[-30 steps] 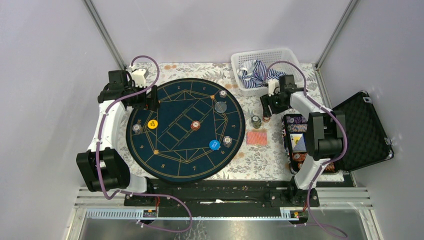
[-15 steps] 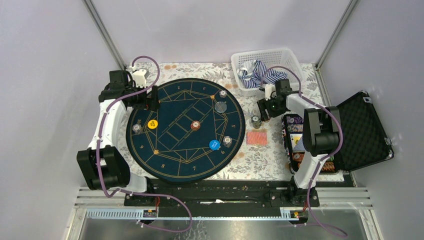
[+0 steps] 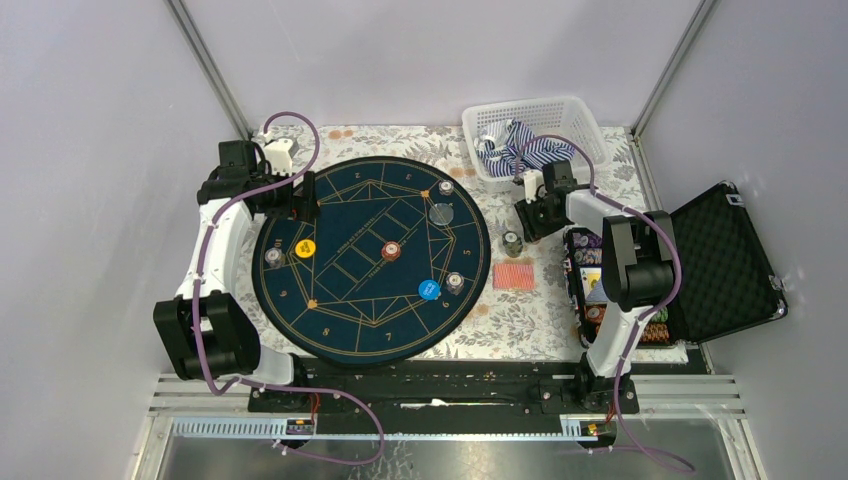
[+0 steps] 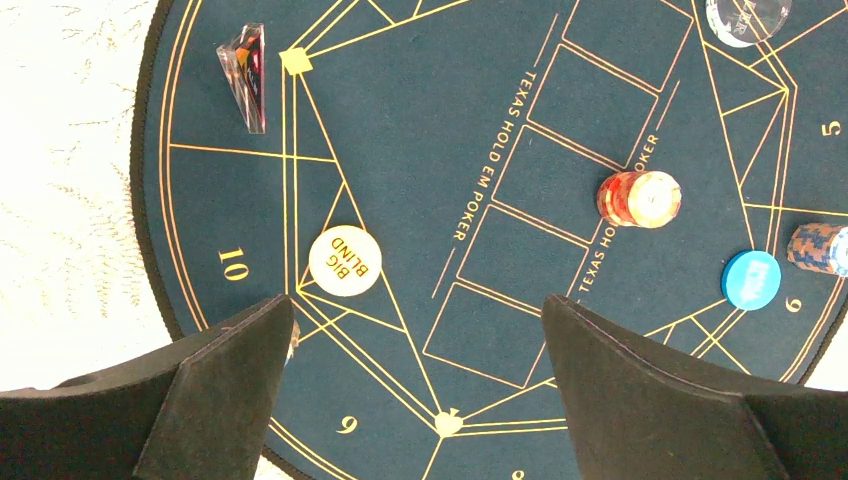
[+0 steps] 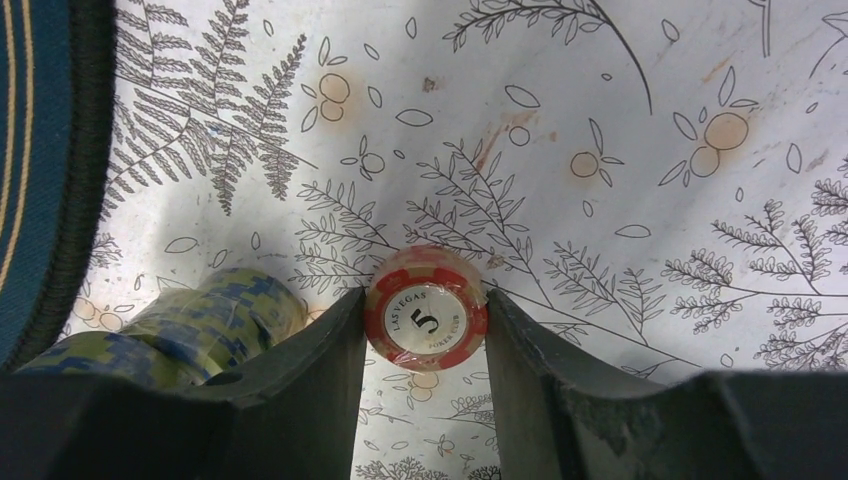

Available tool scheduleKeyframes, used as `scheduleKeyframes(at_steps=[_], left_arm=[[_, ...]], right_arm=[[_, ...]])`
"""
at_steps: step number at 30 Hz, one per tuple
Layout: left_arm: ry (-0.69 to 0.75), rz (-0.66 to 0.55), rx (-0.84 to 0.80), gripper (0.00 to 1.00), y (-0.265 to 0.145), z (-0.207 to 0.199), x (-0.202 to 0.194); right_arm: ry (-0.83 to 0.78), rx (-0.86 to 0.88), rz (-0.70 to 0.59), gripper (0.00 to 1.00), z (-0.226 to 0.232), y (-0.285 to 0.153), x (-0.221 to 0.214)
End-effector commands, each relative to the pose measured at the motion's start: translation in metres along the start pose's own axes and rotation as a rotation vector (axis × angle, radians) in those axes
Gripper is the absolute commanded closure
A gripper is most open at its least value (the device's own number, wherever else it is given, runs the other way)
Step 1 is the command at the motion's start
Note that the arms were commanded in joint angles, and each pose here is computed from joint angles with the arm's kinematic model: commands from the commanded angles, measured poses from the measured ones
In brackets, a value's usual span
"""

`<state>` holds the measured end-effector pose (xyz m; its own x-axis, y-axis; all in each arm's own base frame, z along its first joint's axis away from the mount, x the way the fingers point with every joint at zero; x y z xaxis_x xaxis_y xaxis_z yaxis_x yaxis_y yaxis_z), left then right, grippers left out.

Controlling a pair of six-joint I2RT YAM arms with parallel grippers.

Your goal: Distribute texas hold em gaming equipment

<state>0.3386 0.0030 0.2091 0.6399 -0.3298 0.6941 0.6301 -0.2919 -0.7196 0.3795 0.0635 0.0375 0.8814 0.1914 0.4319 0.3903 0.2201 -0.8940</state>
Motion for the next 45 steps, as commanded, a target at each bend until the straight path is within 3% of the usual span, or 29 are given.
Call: scheduleKeyframes(at_steps=[1, 8, 17, 22, 30, 45], left_arm=[[0.023, -0.045, 0.016, 0.01, -0.004, 0.004, 0.014], [0.026, -0.042, 0.012, 0.01, -0.003, 0.003, 0.012], [0.028, -0.055, 0.018, 0.01, -0.004, 0.003, 0.013], [0.019, -0.06, 0.005, 0.01, -0.003, 0.001, 0.014], [0.029, -0.051, 0.017, 0.01, -0.004, 0.001, 0.009], [0.031, -0.038, 0.026, 0.01, -0.002, 0.004, 0.007]], right_arm=[[-0.033, -0.045, -0.035, 0.58, -0.003, -0.023, 0.018], [-0.049, 0.026, -0.178, 0.63, 0.018, -0.083, 0.076], [-0.151, 0.173, -0.287, 0.64, 0.103, -0.118, 0.125], [-0.225, 0.207, -0.277, 0.64, 0.15, -0.096, 0.138], [-0.276, 0.19, -0.23, 0.64, 0.18, -0.036, 0.15], [-0.307, 0.052, -0.183, 0.64, 0.161, 0.038, 0.158]])
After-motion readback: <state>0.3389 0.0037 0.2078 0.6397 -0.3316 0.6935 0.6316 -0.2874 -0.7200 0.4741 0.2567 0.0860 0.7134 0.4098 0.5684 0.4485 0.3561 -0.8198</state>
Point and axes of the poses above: each gripper's point midway between its finger pads, its own y axis out along the fingers, its own z axis along the line the jaws close on, x = y × z, the point moved 3 cm from there along -y, back along the fingers, and after that the axes turned 14 degrees about y, right-handed, at the moved point
